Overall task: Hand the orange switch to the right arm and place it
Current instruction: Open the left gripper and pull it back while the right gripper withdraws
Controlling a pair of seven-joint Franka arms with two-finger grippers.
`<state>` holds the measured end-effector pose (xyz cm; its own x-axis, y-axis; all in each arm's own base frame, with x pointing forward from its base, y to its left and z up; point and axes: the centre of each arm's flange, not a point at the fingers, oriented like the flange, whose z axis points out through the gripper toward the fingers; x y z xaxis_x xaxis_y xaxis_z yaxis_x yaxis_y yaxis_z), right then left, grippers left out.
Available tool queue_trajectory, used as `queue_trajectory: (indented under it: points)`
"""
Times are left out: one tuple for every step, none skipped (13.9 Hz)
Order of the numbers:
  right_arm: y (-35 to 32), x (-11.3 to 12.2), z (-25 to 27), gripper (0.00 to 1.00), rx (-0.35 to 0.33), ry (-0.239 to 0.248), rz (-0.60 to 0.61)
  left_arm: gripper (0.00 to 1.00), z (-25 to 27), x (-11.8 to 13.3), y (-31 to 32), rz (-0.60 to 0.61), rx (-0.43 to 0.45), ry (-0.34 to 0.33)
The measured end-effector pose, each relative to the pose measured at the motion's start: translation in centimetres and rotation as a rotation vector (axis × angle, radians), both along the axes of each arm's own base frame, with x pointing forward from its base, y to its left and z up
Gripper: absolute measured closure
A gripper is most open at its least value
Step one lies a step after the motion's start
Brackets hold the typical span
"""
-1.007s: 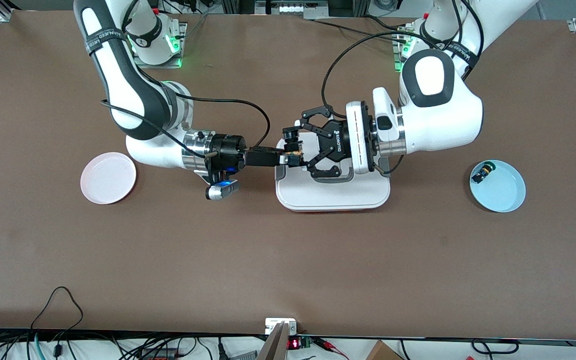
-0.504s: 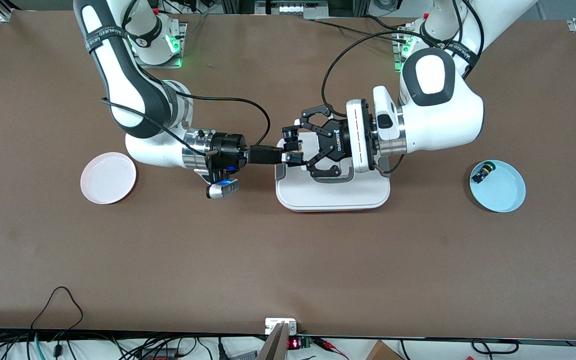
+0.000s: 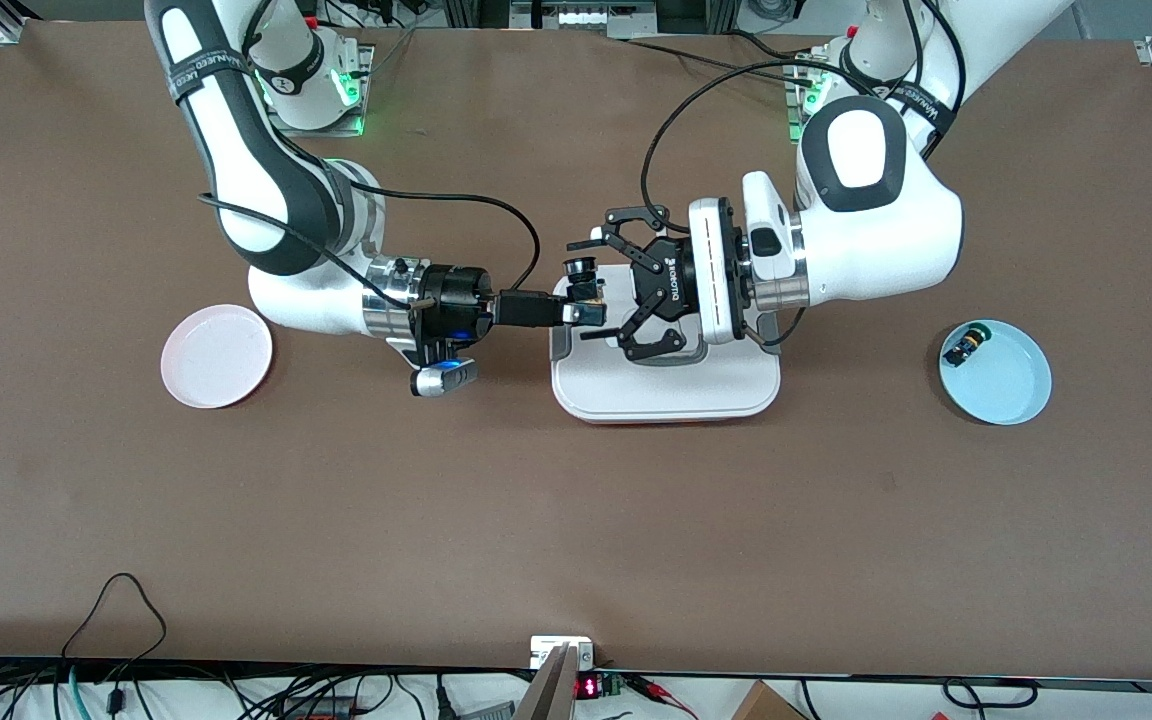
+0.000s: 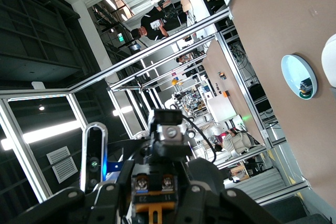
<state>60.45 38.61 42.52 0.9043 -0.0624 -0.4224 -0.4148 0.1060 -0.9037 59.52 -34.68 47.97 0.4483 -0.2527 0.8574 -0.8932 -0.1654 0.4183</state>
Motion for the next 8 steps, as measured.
queue_trajectory:
  points:
    - [0.0,0.0,0.2,0.66,0.001,-0.002,-0.001,0.0,0.0,0.1,0.1,-0.001,-0.001,0.002]
    - [-0.1,0.0,0.2,0.66,0.001,-0.004,-0.001,0.0,0.0,0.1,0.3,-0.001,-0.002,0.002]
    - [-0.1,0.1,0.3,0.66,0.001,-0.004,-0.002,0.0,0.1,0.3,0.6,0.003,-0.003,0.001]
    - [-0.2,0.1,0.3,0.66,0.001,-0.005,-0.003,0.0,0.4,0.5,1.1,0.003,-0.005,-0.002]
    - [-0.3,0.2,0.3,0.66,0.001,-0.005,-0.005,0.0,1.0,0.6,1.8,-0.009,-0.009,-0.003]
    - [-0.4,0.2,0.3,0.66,0.0,-0.007,-0.003,0.0,1.6,0.8,2.8,-0.03,-0.017,0.008]
    - [-0.7,0.3,0.3,0.66,-0.002,-0.013,0.005,0.0,2.2,0.9,4.2,-0.057,-0.027,0.03]
    - [-1.1,0.5,0.4,0.66,-0.007,-0.022,0.019,0.0,2.6,1.1,5.8,-0.084,-0.038,0.062]
